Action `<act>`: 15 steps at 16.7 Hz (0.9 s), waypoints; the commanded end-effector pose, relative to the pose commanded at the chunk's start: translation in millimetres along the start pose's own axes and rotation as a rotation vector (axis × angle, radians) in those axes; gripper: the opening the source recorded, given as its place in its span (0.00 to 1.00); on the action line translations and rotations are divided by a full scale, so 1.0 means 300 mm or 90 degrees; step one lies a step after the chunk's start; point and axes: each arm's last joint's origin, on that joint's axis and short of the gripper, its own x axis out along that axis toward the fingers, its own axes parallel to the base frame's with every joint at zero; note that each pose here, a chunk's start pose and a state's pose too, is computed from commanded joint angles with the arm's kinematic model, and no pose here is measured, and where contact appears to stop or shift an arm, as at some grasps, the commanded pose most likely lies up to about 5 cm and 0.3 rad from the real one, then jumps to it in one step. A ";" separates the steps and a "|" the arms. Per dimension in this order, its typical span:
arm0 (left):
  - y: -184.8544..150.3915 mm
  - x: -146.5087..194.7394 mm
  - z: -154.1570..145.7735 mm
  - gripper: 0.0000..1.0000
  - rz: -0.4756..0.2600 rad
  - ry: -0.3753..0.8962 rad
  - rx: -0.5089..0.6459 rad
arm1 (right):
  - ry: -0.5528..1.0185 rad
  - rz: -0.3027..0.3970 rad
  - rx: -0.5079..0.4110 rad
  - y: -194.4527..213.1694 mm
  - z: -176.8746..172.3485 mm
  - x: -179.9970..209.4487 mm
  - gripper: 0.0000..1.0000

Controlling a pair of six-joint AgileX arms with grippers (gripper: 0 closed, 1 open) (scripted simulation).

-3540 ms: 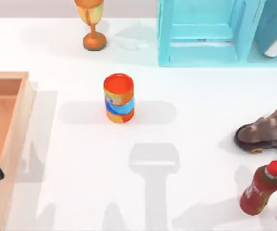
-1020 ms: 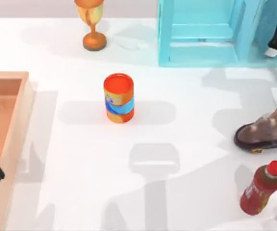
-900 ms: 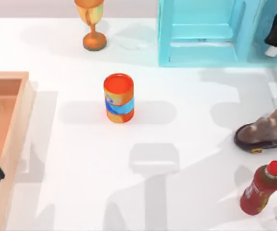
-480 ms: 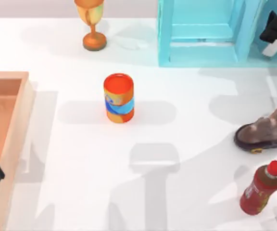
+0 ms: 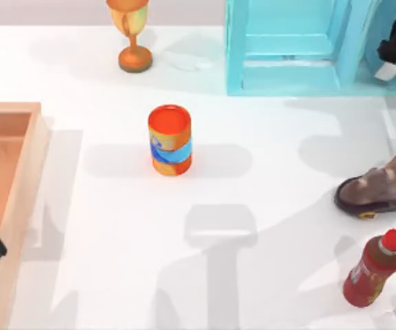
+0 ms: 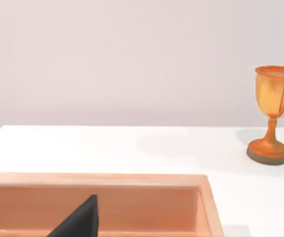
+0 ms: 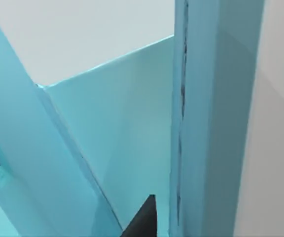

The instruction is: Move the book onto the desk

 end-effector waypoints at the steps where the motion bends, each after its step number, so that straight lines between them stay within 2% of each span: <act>1: 0.000 0.000 0.000 1.00 0.000 0.000 0.000 | 0.000 0.000 0.000 0.000 0.000 0.000 0.40; 6: 0.000 0.000 0.000 1.00 0.000 0.000 0.000 | 0.000 0.000 0.000 0.000 0.000 0.000 0.02; 15: 0.000 0.000 0.000 1.00 0.000 0.000 0.000 | 0.003 0.004 0.002 0.007 -0.004 -0.001 0.00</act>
